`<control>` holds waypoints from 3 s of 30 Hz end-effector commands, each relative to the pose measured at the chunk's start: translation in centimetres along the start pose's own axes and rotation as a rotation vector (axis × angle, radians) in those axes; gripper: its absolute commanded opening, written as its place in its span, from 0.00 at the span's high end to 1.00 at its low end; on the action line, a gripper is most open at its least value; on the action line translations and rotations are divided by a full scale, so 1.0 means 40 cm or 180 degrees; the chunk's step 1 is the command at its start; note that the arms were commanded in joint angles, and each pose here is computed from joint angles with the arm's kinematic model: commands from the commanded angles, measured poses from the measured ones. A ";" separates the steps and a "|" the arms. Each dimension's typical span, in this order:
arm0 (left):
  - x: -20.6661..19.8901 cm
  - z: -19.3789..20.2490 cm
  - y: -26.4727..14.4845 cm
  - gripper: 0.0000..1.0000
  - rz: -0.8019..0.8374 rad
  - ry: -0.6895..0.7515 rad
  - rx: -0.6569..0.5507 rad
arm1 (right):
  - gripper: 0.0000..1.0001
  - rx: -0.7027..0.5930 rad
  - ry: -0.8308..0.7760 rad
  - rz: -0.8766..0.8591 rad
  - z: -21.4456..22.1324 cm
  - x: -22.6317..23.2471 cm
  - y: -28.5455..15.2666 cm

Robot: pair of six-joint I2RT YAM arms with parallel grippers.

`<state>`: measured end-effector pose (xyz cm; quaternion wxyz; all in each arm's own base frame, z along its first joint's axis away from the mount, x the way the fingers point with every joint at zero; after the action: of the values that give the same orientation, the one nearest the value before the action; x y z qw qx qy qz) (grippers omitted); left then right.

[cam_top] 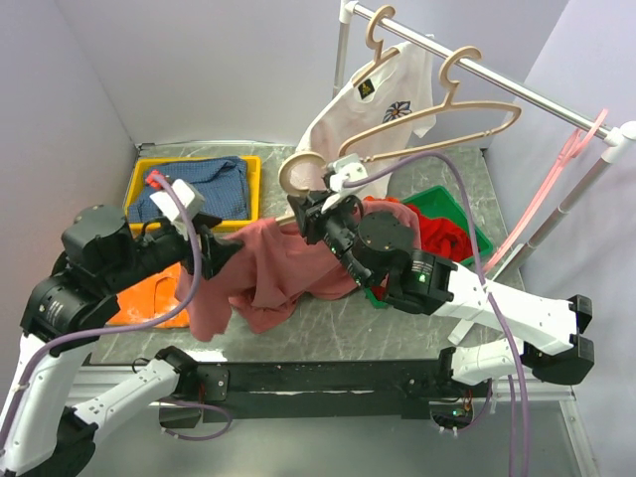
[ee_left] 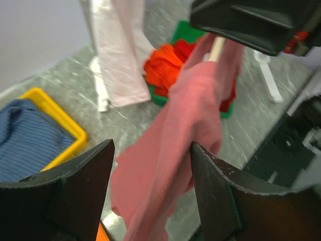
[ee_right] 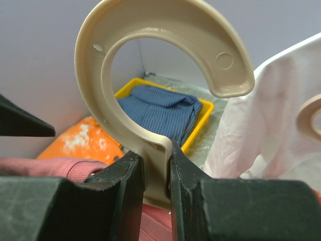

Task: Place the t-shirt on the hanger
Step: Place the T-shirt on the hanger, then move the bin to the center of the board.

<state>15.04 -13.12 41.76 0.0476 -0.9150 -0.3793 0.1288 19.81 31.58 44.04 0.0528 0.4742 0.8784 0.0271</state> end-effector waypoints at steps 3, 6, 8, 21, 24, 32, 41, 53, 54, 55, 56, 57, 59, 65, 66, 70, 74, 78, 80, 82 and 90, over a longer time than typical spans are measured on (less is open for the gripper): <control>-0.052 0.046 0.009 0.32 0.0552 0.0034 0.0292 | 1.00 -0.0042 0.0078 -0.0235 -0.024 0.017 -0.019; -0.048 0.084 0.033 0.33 0.0600 -0.0043 0.0469 | 1.00 -0.0044 0.0060 -0.0274 -0.028 0.017 -0.020; -0.051 0.104 0.043 0.36 0.0677 -0.0082 0.0554 | 1.00 -0.0057 0.0061 -0.0307 -0.036 0.019 -0.023; -0.032 0.142 0.085 0.99 0.0539 -0.0459 0.0306 | 0.81 0.0059 -0.0006 -0.0318 -0.014 0.034 -0.010; -0.026 0.146 0.087 0.99 0.0498 -0.0481 0.0149 | 0.55 0.0112 -0.0007 -0.0294 -0.015 0.032 -0.009; -0.015 0.155 0.066 0.99 0.0377 -0.0422 0.0062 | 0.28 0.0145 0.0093 -0.0045 0.001 -0.027 -0.058; 0.016 0.153 0.033 0.99 0.0021 -0.0354 0.0220 | 0.25 0.0421 0.0369 0.0339 0.157 -0.084 -0.128; 0.067 0.088 0.019 0.99 -0.0529 -0.0377 0.0097 | 0.30 0.1184 0.0535 0.1103 0.471 -0.111 -0.150; 0.066 0.069 0.010 0.99 -0.0555 -0.0359 0.0034 | 0.31 0.1291 0.0515 0.1141 0.496 -0.118 -0.157; 0.066 0.066 0.004 0.99 -0.0582 -0.0367 0.0042 | 0.31 0.1383 0.0496 0.1197 0.528 -0.127 -0.164; 0.066 0.059 0.001 0.99 -0.0586 -0.0356 0.0037 | 0.31 0.1435 0.0566 0.1289 0.549 -0.139 -0.165; 0.058 0.045 -0.008 0.99 -0.0545 -0.0316 0.0009 | 0.31 0.1505 0.0548 0.1319 0.569 -0.146 -0.173; 0.050 0.036 -0.014 0.99 -0.0493 -0.0284 0.0002 | 0.32 0.1615 0.0621 0.1424 0.612 -0.162 -0.181; 0.040 0.016 -0.022 0.99 -0.0437 -0.0256 -0.0030 | 0.33 0.1958 0.0668 0.1792 0.739 -0.224 -0.199; 0.036 0.015 -0.022 0.99 -0.0413 -0.0255 -0.0025 | 0.32 0.2022 0.0723 0.1854 0.756 -0.242 -0.196; 0.030 0.011 -0.020 0.99 -0.0355 -0.0252 -0.0014 | 0.30 0.2217 0.0800 0.1992 0.812 -0.272 -0.203; 0.025 0.007 -0.014 0.99 -0.0300 -0.0240 -0.0018 | 0.27 0.2379 0.0930 0.1909 0.855 -0.264 -0.222; 0.025 0.012 -0.006 0.99 -0.0281 -0.0244 -0.0014 | 0.26 0.2656 0.1083 0.1546 0.899 -0.220 -0.256; 0.026 0.012 -0.003 0.99 -0.0285 -0.0252 -0.0020 | 0.25 0.2847 0.1174 0.1492 0.918 -0.202 -0.289; 0.026 0.009 -0.003 0.99 -0.0282 -0.0250 -0.0034 | 0.25 0.3058 0.1201 0.1461 0.949 -0.193 -0.344; 0.028 0.004 0.001 0.99 -0.0298 -0.0251 -0.0052 | 0.25 0.3361 0.1614 0.1407 0.951 -0.166 -0.515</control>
<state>15.35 -11.94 38.14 0.0872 -0.8753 -0.4324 0.1984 15.85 17.31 7.02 -0.3506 0.5997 0.6834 -0.2246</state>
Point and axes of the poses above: each gripper's point midway between its finger pads, its own y axis out along the fingers, its own x axis along the line the jaws close on, z = x × y, the point moved 3 cm from there along -y, back along the fingers, and after that the axes turned 11 degrees about -y, right-handed, at the moved point
